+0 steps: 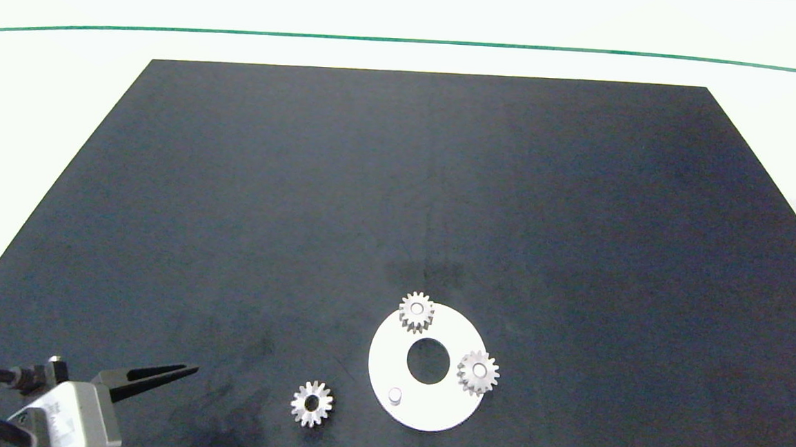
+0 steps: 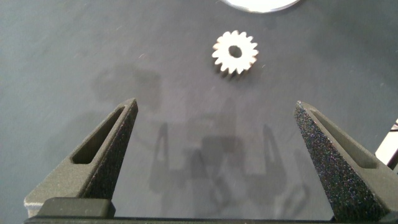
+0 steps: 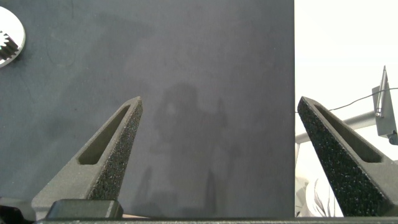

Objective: Install three planetary gears onto the carrier pins

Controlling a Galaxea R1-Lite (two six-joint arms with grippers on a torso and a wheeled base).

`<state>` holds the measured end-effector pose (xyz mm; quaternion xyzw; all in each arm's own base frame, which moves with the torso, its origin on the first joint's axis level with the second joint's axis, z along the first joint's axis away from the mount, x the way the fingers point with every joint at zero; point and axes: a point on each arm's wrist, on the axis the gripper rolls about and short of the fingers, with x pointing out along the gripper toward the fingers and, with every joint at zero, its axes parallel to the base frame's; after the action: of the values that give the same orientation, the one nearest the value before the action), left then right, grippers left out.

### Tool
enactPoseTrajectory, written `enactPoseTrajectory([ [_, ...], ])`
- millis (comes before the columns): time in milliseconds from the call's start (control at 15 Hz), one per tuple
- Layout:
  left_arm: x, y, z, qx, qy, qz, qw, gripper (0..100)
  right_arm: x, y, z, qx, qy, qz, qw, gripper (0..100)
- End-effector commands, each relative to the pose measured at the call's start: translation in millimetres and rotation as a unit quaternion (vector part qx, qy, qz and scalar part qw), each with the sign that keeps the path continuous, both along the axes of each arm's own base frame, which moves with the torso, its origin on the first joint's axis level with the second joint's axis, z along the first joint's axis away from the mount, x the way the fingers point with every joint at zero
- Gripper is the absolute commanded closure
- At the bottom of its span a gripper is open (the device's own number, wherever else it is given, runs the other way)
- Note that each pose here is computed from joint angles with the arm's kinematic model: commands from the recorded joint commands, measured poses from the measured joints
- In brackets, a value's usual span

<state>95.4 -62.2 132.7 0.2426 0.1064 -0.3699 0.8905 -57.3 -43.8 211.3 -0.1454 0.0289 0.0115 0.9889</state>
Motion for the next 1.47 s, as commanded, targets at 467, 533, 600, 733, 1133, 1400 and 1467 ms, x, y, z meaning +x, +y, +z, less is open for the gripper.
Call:
enactPoseTrajectory([
  [467, 28.4, -42.0, -16.9, 0.016, 0.001, -0.040, 0.9991, 0, 4.0, 1.6, -2.6, -0.008, 0.013, 0.002, 0.9999, 0],
  [533, 27.8, -46.5, -20.9, 0.026, 0.008, -0.043, 0.9987, 0, 4.4, 1.9, -2.7, -0.008, 0.013, 0.002, 0.9999, 0],
  [600, 27.8, -47.8, -22.5, 0.029, 0.011, -0.046, 0.9985, 0, 5.0, 2.2, -2.3, -0.008, 0.014, 0.003, 0.9999, 0],
  [733, 27.2, -51.2, -23.4, 0.031, 0.013, -0.053, 0.9980, 0, 6.0, 2.6, -1.9, -0.009, 0.016, 0.005, 0.9998, 0],
  [1133, 48.6, -69.4, -31.2, 0.027, -0.006, -0.034, 0.9990, 0, 5.1, 1.8, -0.9, -0.008, 0.013, 0.006, 0.9999, 0],
  [1400, 50.1, -76.2, -37.5, 0.024, -0.015, -0.038, 0.9989, 0, 3.3, 0.8, 2.4, -0.005, 0.007, 0.006, 0.9999, 0],
  [1467, 49.2, -75.3, -38.6, 0.026, -0.013, -0.038, 0.9988, 0, 3.3, 0.8, 2.4, -0.005, 0.007, 0.006, 0.9999, 0],
])
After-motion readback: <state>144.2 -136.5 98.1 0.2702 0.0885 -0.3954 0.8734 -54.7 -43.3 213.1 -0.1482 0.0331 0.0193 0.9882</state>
